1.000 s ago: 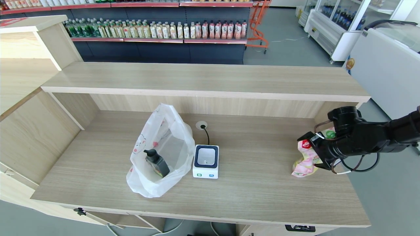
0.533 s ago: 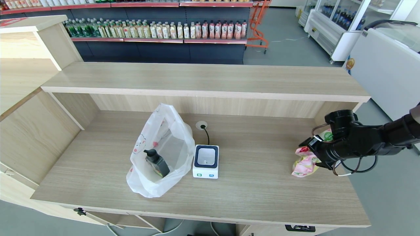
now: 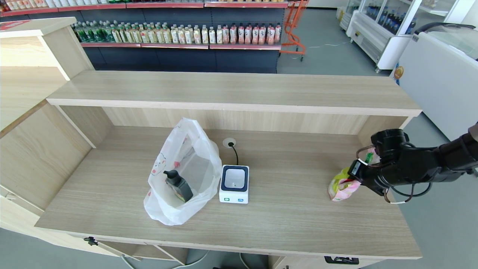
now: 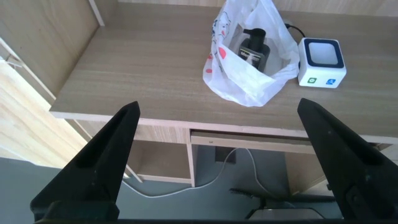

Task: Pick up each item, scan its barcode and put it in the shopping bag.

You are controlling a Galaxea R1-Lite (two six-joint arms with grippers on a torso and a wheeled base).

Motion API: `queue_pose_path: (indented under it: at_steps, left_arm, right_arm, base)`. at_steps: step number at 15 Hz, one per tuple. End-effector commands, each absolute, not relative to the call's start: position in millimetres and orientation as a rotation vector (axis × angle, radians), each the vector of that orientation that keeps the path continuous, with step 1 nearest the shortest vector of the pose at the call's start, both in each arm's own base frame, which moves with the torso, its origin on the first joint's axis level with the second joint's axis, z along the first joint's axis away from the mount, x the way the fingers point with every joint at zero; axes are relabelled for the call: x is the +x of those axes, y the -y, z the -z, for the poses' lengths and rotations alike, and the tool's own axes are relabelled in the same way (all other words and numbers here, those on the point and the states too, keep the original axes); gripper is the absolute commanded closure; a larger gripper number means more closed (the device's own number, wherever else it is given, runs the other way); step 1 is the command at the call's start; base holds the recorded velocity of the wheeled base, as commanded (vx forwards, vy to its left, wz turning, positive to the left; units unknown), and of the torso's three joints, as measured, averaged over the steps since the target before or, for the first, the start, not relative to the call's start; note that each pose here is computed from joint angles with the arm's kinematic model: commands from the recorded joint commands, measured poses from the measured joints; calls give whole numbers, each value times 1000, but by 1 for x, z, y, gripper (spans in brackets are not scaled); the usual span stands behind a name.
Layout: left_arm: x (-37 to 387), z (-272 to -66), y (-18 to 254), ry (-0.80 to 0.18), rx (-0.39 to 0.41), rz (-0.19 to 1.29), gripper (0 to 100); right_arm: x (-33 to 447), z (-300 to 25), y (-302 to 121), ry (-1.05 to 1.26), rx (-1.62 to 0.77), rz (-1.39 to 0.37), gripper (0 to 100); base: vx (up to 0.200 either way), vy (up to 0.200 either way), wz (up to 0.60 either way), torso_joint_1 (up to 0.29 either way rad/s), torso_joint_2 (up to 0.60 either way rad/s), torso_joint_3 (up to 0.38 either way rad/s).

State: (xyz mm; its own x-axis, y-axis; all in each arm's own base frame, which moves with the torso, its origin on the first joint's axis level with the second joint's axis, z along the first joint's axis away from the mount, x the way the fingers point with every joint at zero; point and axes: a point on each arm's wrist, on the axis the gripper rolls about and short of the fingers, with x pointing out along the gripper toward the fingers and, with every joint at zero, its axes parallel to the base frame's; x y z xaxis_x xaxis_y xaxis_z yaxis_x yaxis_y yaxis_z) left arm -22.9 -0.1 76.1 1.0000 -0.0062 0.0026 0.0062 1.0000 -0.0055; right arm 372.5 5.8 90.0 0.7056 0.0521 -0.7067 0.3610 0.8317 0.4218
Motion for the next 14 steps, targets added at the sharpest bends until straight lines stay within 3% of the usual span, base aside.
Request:
queue_pose_path:
  at_steps: [1, 3, 6, 9, 14]
  left_arm:
    - [-23, -76, 0, 3, -6, 6, 0]
    - [-23, -76, 0, 3, -6, 6, 0]
    - [-23, -76, 0, 3, -6, 6, 0]
    - [-23, -76, 0, 3, -6, 6, 0]
    - [-23, -76, 0, 3, -6, 6, 0]
  right_arm:
    - [356, -131, -2, -701, 549, -24, 100]
    - [326, -154, 17, -662, 457, -358, 100]
    - [296, -163, 32, -522, 354, -886, 100]
    - [286, -172, 15, -450, 334, -1124, 100]
    - [249, -178, -18, -540, 404, -1282, 100]
  base:
    - [0, 0, 0, 0, 0, 0]
    - [0, 0, 0, 0, 0, 0]
    - [0, 0, 0, 0, 0, 0]
    - [0, 0, 0, 0, 0, 0]
    - [0, 0, 0, 0, 0, 0]
